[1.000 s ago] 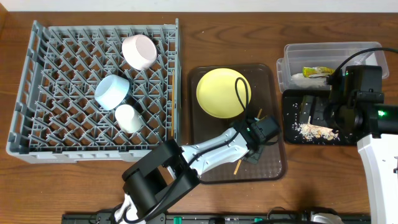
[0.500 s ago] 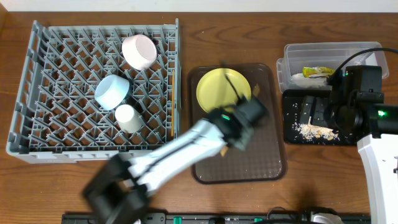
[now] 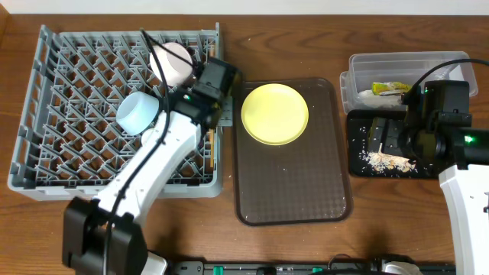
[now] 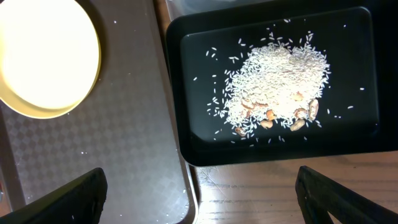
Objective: Sort waste into correct bins and load items into the dishwasher rack
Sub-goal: 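Reach the left gripper to the yellow plate and grasp its rim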
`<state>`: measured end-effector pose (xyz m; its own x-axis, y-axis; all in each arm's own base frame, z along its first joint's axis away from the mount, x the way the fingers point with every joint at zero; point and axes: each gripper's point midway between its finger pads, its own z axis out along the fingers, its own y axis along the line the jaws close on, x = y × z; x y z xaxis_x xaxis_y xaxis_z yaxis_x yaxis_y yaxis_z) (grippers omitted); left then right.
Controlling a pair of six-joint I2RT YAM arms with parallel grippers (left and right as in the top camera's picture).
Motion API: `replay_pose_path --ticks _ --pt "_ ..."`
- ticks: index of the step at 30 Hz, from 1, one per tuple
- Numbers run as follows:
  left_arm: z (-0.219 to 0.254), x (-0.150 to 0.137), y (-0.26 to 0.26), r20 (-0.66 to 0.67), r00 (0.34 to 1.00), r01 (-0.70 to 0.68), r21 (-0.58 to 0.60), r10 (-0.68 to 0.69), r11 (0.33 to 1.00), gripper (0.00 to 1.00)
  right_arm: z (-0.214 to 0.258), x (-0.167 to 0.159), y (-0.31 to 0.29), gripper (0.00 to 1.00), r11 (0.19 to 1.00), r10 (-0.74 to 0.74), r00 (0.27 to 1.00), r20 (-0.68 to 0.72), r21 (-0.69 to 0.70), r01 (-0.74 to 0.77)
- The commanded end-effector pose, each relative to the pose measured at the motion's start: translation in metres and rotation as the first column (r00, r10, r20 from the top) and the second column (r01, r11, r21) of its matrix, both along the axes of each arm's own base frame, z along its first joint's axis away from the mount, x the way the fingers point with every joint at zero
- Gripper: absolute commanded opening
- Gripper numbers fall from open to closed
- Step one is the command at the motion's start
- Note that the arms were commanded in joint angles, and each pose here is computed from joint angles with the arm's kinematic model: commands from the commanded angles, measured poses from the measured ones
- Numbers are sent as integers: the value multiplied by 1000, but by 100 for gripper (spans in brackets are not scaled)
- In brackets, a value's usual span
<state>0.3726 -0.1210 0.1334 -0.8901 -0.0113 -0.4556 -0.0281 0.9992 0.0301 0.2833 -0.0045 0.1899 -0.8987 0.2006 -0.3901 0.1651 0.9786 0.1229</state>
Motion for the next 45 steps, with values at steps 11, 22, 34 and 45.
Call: replay_pose_path --ticks 11,22,34,45 --pt "-36 0 13 -102 994 -19 53 24 998 41 4 1 -5 95 1000 -7 1000 11 -16 7" --pt "4 3 -48 43 969 247 -57 -245 967 49 6 4 -5 95 1000 -7 1000 26 -17 7" --pt "-21 -4 -166 156 819 563 -32 -553 826 53 6 4 -5 95 1000 -7 1000 26 -17 7" --pt "-91 -22 -205 64 775 630 -23 -628 776 54 6 4 -5 96 1000 -7 1000 25 -17 7"
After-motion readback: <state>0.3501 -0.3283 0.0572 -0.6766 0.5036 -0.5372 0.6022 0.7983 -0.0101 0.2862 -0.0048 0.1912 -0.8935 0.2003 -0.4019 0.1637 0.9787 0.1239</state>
